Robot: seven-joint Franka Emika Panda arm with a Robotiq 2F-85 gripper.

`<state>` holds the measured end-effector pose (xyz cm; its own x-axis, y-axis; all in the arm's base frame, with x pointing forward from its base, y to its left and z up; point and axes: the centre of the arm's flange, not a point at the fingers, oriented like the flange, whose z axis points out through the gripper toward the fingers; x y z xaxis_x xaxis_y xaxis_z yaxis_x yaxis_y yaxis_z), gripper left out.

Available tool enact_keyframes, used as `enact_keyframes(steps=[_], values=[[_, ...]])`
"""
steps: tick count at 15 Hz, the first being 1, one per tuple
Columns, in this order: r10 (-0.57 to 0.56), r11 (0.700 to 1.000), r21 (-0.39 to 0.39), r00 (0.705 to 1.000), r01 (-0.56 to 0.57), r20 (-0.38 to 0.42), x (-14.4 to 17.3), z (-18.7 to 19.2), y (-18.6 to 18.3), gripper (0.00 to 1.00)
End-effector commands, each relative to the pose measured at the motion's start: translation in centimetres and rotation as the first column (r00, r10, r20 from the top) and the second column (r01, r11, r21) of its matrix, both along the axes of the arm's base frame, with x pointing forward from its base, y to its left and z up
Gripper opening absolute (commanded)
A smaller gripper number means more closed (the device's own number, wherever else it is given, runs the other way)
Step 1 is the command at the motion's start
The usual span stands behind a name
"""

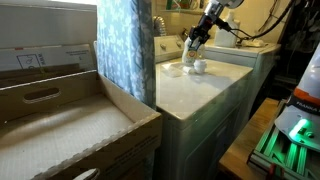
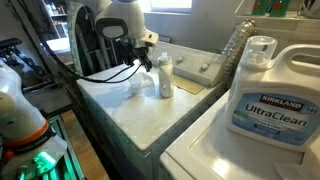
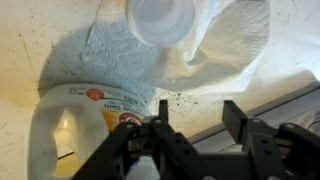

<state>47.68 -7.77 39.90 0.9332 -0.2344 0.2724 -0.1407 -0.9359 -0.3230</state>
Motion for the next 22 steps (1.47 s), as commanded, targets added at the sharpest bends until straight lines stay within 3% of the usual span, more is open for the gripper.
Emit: enact_keyframes(steps=[1, 2, 3, 5, 8, 12, 14, 16, 20, 21, 22], values=[[0.043, 0.998, 0.045, 0.997, -0.040, -0.061, -1.5, 1.0, -1.1, 0.92], [0.070, 0.992, 0.109, 0.995, -0.062, -0.076, -1.7, 1.2, -1.2, 0.99], [0.102, 0.986, 0.146, 0.986, -0.083, -0.132, -2.0, 0.9, -1.3, 1.00], [0.126, 0.991, 0.071, 0.967, -0.112, -0.221, -2.6, -0.2, -2.0, 1.00], [0.175, 0.982, -0.027, 0.953, -0.187, -0.249, -2.7, -1.6, -2.8, 1.00], [0.239, 0.967, -0.031, 0.942, -0.253, -0.235, -2.1, -3.3, -1.9, 0.99], [0.259, 0.959, -0.045, 0.931, -0.279, -0.258, -2.0, -4.1, -1.7, 0.74], [0.273, 0.953, -0.056, 0.923, -0.298, -0.272, -1.8, -4.9, -1.6, 0.67], [0.317, 0.928, -0.100, 0.900, -0.360, -0.300, -1.3, -6.5, -0.9, 0.34], [0.325, 0.922, -0.105, 0.892, -0.373, -0.314, -1.2, -6.9, -0.6, 0.46], [0.332, 0.917, -0.110, 0.887, -0.383, -0.320, -1.1, -7.1, -0.5, 0.37]])
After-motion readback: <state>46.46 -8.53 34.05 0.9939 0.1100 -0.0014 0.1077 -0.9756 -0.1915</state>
